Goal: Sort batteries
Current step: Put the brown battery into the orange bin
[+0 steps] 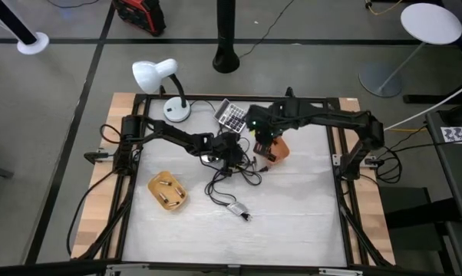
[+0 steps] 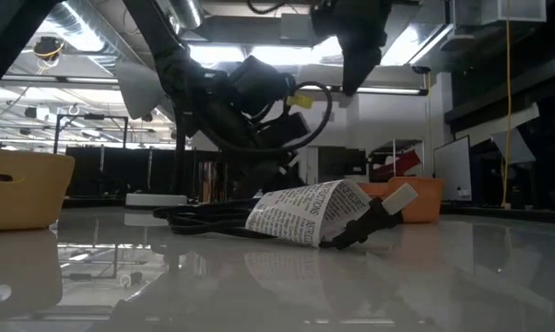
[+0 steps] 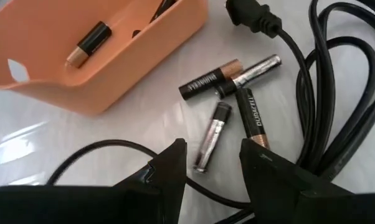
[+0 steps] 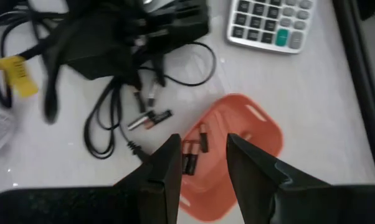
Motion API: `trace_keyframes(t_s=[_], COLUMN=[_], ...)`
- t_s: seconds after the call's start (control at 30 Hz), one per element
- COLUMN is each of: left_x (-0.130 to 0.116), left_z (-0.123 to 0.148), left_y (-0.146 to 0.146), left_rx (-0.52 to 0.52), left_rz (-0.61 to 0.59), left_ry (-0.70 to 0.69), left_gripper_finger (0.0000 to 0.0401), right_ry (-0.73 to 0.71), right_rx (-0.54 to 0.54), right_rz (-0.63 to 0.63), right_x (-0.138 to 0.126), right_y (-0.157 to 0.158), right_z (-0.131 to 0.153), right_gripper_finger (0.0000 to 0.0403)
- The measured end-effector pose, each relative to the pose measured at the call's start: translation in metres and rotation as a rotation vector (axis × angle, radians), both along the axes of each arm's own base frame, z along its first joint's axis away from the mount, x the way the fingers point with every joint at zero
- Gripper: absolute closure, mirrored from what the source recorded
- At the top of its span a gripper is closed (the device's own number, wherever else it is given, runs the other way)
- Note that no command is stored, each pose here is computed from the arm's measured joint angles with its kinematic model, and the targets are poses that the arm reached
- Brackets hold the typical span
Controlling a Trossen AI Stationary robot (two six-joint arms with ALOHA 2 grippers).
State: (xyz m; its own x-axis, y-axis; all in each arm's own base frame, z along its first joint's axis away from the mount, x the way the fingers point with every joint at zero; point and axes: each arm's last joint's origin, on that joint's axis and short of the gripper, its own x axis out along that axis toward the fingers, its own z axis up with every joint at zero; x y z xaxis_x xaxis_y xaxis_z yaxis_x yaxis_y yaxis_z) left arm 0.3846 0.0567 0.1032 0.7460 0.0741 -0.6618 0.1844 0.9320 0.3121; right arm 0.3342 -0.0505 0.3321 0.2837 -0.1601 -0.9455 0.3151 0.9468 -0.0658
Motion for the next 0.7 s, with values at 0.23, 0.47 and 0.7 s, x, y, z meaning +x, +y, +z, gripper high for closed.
trace_keyframes(t_s=[0.23, 0.47, 0.7], left_x=[-0.003, -0.004, -0.005], left_z=[-0.003, -0.006, -0.006], left_y=[-0.007, -0.013, -0.016], left_rx=[0.0, -0.017, -0.049], left_rz=[-0.02, -0.035, -0.016], left_ry=[0.064, 0.094, 0.092], left_gripper_finger=[0.0258, 0.0258, 0.0258], right_ry=[0.026, 0.064, 0.087], right_rx=[0.004, 0.023, 0.03], right_rz=[0.069, 0.058, 0.055], right_x=[0.0, -0.003, -0.005], right_y=[0.025, 0.04, 0.048], right_z=[-0.001, -0.002, -0.002], right_gripper_finger=[0.0283, 0.0283, 0.0283])
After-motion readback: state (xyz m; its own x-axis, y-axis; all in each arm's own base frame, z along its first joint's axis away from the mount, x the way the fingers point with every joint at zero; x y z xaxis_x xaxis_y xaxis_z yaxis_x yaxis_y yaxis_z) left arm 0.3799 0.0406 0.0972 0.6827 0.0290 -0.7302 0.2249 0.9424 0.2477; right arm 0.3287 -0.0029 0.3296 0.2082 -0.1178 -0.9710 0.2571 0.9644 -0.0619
